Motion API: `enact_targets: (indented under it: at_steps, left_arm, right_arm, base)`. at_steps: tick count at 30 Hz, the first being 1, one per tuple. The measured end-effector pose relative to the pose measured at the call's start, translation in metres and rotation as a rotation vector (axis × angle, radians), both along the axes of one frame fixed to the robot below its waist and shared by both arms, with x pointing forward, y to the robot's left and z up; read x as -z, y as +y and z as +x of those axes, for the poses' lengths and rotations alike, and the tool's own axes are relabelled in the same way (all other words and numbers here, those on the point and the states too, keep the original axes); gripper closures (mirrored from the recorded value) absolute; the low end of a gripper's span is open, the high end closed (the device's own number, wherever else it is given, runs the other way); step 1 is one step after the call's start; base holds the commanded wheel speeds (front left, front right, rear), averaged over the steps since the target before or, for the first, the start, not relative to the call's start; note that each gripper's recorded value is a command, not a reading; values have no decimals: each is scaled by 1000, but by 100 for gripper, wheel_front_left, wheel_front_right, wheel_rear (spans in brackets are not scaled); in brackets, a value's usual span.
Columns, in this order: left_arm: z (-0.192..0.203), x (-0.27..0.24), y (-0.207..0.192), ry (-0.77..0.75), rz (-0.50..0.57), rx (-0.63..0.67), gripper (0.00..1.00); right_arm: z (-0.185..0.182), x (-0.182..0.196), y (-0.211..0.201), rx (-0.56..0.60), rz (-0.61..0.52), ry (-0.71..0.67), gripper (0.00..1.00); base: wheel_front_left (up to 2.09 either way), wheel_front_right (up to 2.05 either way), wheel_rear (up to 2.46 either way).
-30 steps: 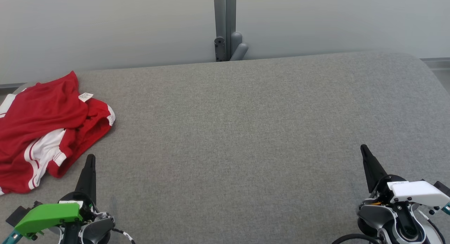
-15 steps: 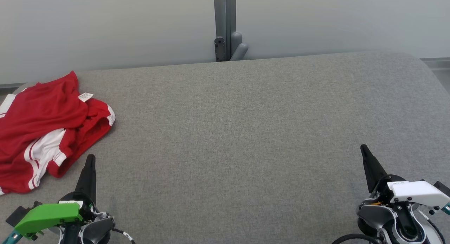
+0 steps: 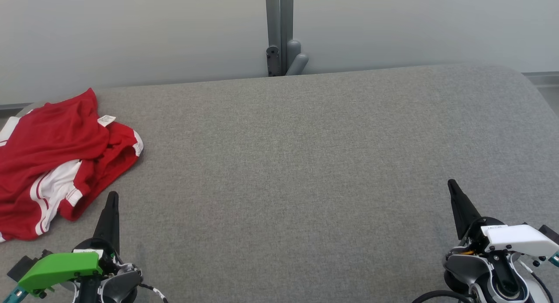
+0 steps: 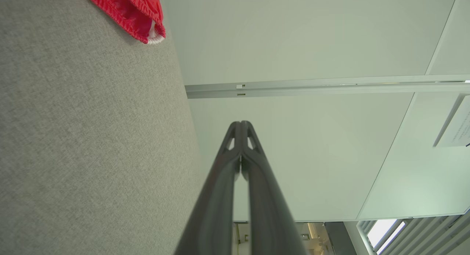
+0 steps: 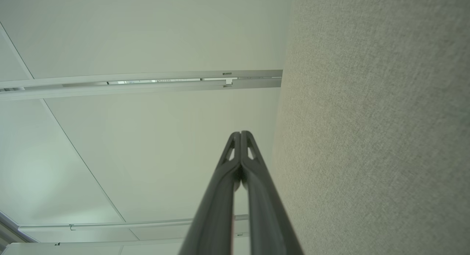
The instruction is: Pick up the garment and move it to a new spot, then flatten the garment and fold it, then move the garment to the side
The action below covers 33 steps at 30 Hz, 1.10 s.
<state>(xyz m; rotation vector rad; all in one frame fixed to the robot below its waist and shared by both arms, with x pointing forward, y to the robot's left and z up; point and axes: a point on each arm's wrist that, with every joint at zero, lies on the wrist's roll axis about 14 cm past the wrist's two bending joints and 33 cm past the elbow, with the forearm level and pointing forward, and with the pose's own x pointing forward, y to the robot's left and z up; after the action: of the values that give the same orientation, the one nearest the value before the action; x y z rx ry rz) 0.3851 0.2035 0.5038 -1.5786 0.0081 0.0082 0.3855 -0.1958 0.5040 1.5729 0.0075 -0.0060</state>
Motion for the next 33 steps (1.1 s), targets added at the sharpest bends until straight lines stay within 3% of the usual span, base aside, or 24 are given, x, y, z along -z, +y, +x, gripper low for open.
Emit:
enact_targets:
  at_steps: [16, 17, 26, 33]
  left_arm:
    - [0, 0, 0, 0, 0, 0, 100]
    - [0, 1, 0, 4, -1, 0, 0]
    - [-10, 20, -4, 61, -7, -11, 0]
    - [-11, 22, -6, 70, 52, -16, 0]
  right_arm:
    - [0, 0, 0, 0, 0, 0, 100]
    - [-1, 2, 0, 0, 1, 5, 0]
    - [-10, 21, 1, 17, -2, 63, 0]
    - [-12, 21, 1, 24, -104, 66, 0]
  base:
    - [0, 0, 0]
    - [0, 0, 0]
    - [0, 0, 0]
    - [0, 0, 0]
